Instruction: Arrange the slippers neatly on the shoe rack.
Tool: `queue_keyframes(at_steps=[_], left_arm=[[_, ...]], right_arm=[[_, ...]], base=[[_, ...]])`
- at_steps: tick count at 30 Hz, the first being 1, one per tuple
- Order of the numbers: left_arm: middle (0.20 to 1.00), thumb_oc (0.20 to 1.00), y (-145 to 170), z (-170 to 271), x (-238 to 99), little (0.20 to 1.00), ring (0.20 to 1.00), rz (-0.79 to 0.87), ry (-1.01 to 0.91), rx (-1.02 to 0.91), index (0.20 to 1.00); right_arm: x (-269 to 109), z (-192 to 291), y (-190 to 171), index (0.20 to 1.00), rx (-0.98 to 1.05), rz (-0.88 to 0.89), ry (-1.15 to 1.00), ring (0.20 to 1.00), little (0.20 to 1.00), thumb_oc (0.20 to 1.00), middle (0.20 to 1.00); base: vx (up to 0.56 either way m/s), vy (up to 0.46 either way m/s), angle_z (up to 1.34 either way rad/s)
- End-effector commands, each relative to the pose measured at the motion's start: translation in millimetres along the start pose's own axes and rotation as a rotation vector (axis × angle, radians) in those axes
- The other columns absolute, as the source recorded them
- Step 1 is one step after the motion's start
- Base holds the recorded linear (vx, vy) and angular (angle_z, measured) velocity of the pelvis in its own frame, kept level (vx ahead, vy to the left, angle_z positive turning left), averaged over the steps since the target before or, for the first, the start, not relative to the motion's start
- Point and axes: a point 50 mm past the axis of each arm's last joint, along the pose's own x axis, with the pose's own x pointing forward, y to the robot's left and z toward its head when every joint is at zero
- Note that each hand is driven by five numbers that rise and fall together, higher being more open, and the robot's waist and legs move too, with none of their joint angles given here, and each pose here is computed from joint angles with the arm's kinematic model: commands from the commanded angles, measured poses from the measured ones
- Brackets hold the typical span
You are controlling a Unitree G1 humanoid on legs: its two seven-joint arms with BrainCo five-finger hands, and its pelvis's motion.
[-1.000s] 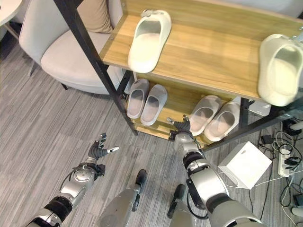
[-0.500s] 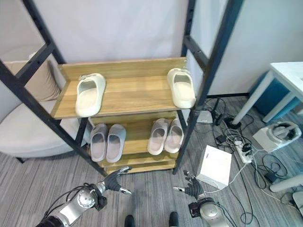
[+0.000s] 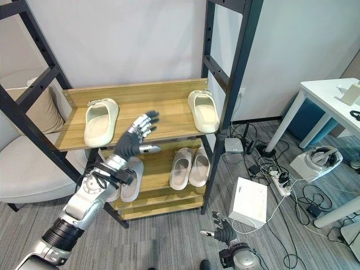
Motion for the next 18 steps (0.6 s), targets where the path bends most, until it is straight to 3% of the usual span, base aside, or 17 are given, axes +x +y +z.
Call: queue_keyframes(at_steps=[1,3,9,18], left_arm=[[1.0,1.0,25.8,45.0,36.9,1.0,1.0,0.189,-0.242,0.35,1.0],[1.0,1.0,58.2,55.9,53.7,1.0,1.0,0.317,-0.237,0.706,1.0],[1.0,1.0,108.7,72.0,69.7,1.0,1.0,0.425,-0.164,1.198,1.0],[1.0,1.0,156.1,80.5,71.3,1.0,1.0,0.456,0.001,1.544,1.0]], right_arm=[[6.8,28.7,0.8,1.0,0.018,0.024,-0.131,1.0,1.0,1.0,1.0],[6.2,29.0,2.9,1.0,-0.011,0.054,-0.138,1.0,1.0,1.0,1.0],[4.0,34.0,4.5,1.0,-0.014,0.09,-0.172,1.0,1.0,1.0,1.0],[1.3,37.9,3.4,1.0,0.003,0.108,-0.205,1.0,1.0,1.0,1.0]], base=[[0.04,0.0,-0.04],[0.04,0.016,-0.08],[0.01,0.019,-0.11],[0.0,0.012,-0.11]])
